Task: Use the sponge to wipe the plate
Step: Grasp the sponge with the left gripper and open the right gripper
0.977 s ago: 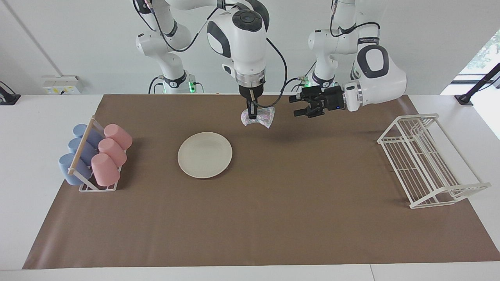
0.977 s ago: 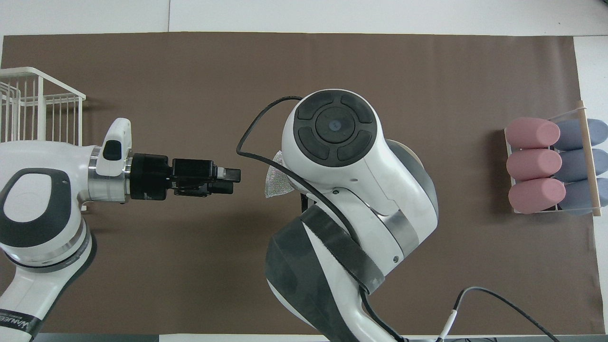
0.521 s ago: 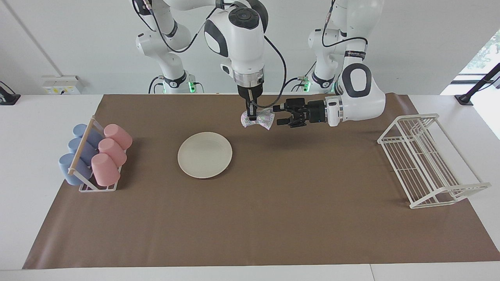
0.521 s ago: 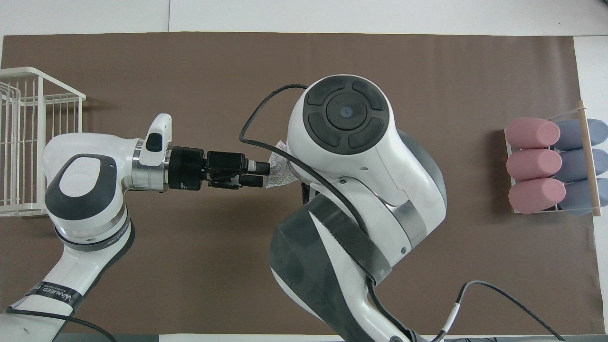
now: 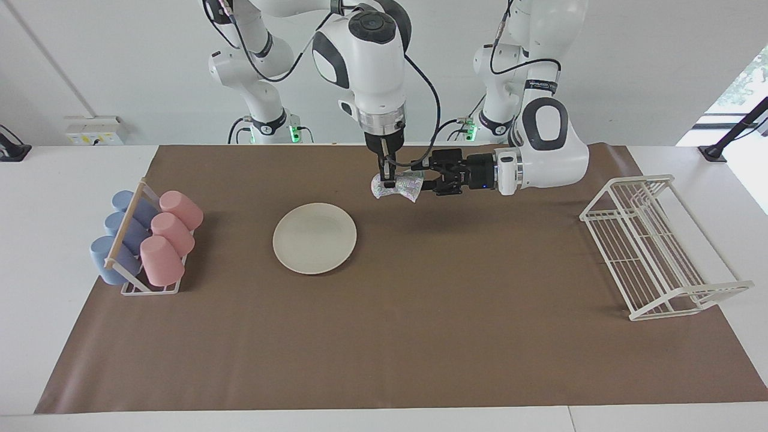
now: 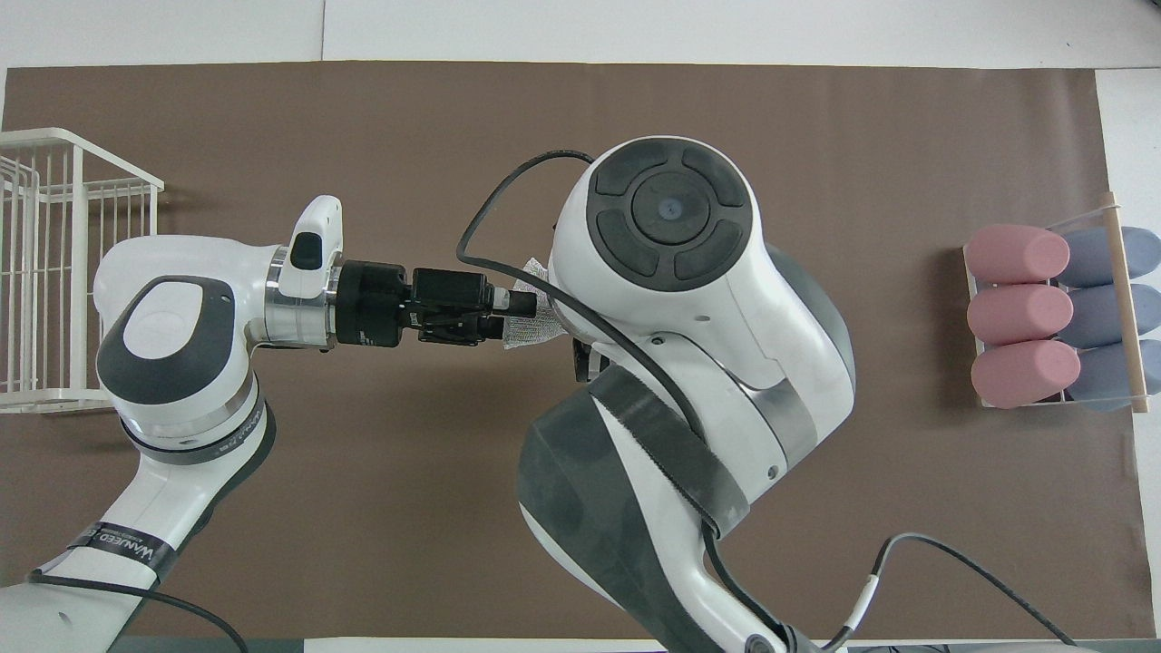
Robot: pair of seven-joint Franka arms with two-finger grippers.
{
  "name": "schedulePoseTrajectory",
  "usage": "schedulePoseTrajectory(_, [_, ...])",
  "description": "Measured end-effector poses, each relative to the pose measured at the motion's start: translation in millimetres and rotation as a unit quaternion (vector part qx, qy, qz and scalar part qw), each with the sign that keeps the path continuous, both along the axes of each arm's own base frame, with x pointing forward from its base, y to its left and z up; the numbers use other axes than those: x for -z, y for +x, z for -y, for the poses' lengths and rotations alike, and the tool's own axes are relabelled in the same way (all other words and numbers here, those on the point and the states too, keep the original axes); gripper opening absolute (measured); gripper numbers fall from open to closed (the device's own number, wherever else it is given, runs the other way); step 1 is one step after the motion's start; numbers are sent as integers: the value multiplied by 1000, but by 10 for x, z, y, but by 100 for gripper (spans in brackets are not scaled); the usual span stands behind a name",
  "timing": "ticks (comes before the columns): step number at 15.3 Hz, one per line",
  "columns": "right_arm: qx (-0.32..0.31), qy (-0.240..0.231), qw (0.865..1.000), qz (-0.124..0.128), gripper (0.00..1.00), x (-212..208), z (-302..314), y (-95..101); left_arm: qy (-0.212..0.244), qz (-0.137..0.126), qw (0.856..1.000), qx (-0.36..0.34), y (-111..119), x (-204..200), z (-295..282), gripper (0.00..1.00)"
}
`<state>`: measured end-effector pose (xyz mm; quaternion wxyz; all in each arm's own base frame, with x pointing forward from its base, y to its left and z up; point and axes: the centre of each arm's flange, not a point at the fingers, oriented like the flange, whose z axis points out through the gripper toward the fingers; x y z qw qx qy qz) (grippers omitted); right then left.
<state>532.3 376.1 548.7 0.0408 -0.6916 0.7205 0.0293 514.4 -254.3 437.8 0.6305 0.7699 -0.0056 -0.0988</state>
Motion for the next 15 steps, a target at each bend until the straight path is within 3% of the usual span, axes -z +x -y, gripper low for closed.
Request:
schedulePoseTrajectory(3, [1,0,1000,0,9,1,9,8,-1,4,1000,3,8,-38,49,47])
schedulePoseTrajectory(7, [3,0,1000,1,9,-7,33,28,1,-2,1000,1,40,-2,49,11])
schedulePoseTrajectory(11, [7,2,1000,2,9,-22,70,58,4,-15,1000,-1,60,-27,71,10])
schedulePoseTrajectory(12, [8,1,1000,2,15,-22,85,67,5,-15,1000,0,64,-28,78,8])
schedulePoseTrajectory(15, [8,-5,1000,-7,44,27,120,71,12,-15,1000,4,79,-50,79,7])
